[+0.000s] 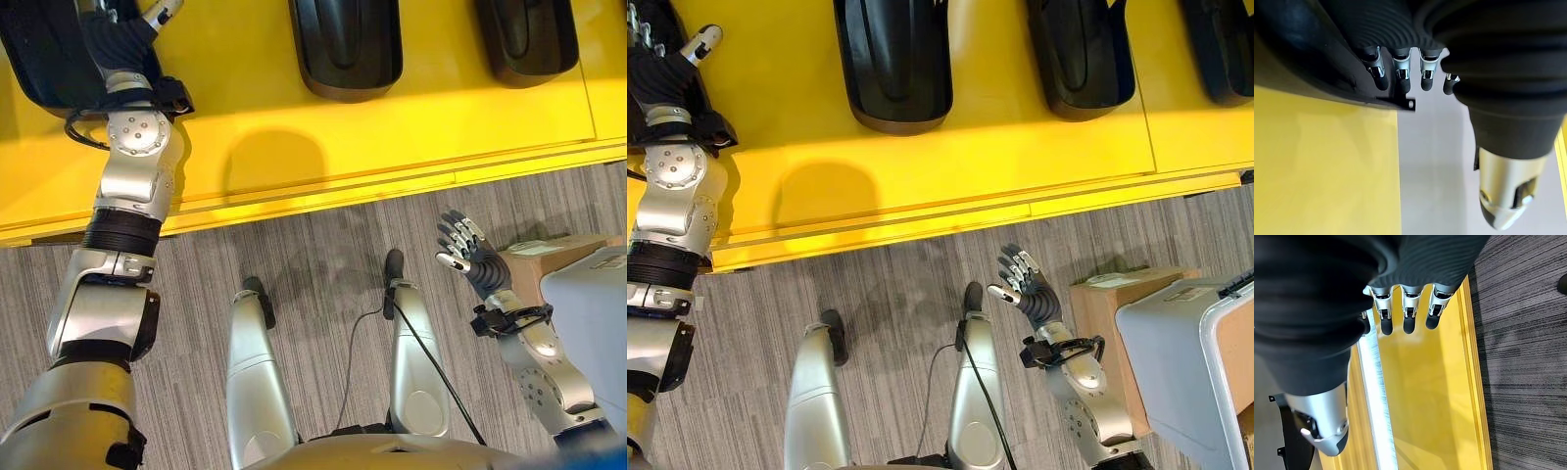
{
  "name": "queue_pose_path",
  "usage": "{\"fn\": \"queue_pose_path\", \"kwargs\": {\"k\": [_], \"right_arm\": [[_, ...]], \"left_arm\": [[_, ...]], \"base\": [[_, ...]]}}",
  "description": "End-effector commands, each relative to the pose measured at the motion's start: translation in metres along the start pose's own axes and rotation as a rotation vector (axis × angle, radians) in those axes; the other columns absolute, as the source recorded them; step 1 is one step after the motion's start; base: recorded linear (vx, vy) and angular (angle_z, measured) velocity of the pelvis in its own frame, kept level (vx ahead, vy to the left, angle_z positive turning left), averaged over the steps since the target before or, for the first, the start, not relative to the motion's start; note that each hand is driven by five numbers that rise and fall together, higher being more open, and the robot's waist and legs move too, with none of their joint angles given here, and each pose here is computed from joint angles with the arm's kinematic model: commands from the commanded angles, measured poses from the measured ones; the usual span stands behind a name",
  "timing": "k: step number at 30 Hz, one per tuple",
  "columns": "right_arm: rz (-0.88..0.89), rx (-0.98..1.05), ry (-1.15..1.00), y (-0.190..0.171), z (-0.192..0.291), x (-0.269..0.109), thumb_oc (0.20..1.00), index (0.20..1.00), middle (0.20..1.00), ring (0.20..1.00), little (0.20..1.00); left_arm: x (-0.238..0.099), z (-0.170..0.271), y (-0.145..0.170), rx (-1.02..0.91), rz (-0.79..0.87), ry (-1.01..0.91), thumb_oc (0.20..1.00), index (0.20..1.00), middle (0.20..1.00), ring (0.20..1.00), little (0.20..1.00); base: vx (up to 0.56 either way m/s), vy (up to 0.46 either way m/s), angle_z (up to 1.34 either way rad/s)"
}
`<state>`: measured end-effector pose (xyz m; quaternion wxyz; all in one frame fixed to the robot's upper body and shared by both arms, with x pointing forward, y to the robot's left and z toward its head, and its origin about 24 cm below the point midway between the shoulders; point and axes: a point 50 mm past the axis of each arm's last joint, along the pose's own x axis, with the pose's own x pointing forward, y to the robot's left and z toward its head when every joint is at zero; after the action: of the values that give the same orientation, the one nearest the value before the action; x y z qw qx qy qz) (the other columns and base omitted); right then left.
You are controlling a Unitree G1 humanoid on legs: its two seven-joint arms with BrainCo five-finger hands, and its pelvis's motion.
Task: Move parts from the plastic box to the shelf.
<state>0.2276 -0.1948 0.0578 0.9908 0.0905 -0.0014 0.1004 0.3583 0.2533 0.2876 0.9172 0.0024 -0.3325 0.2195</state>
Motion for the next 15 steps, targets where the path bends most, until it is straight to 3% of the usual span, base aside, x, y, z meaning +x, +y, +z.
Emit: {"fn": "queue_pose_path", "kwargs": {"k": [1,11,15], "right_arm": [[0.007,-0.023,-0.068,-0.005,0.018,-0.003,1.000,1.000,1.000,1.000,1.000],[0.008,-0.020,-0.043,-0.005,0.015,-0.005,1.000,1.000,1.000,1.000,1.000],[0.016,-0.018,-0.045,-0.003,0.016,-0.005,1.000,1.000,1.000,1.000,1.000]], "left_arm": [[-0.015,-0.046,0.012,0.036,0.029,0.205,1.000,1.000,1.000,1.000,1.000],[-0.046,-0.093,0.020,0.175,-0.002,0.405,1.000,1.000,1.000,1.000,1.000],[-0.059,-0.107,0.023,0.131,0.027,0.471,1.000,1.000,1.000,1.000,1.000]], "base": [[0.00,0.000,0.00],[0.00,0.000,0.00],[0.00,0.000,0.00]]}}
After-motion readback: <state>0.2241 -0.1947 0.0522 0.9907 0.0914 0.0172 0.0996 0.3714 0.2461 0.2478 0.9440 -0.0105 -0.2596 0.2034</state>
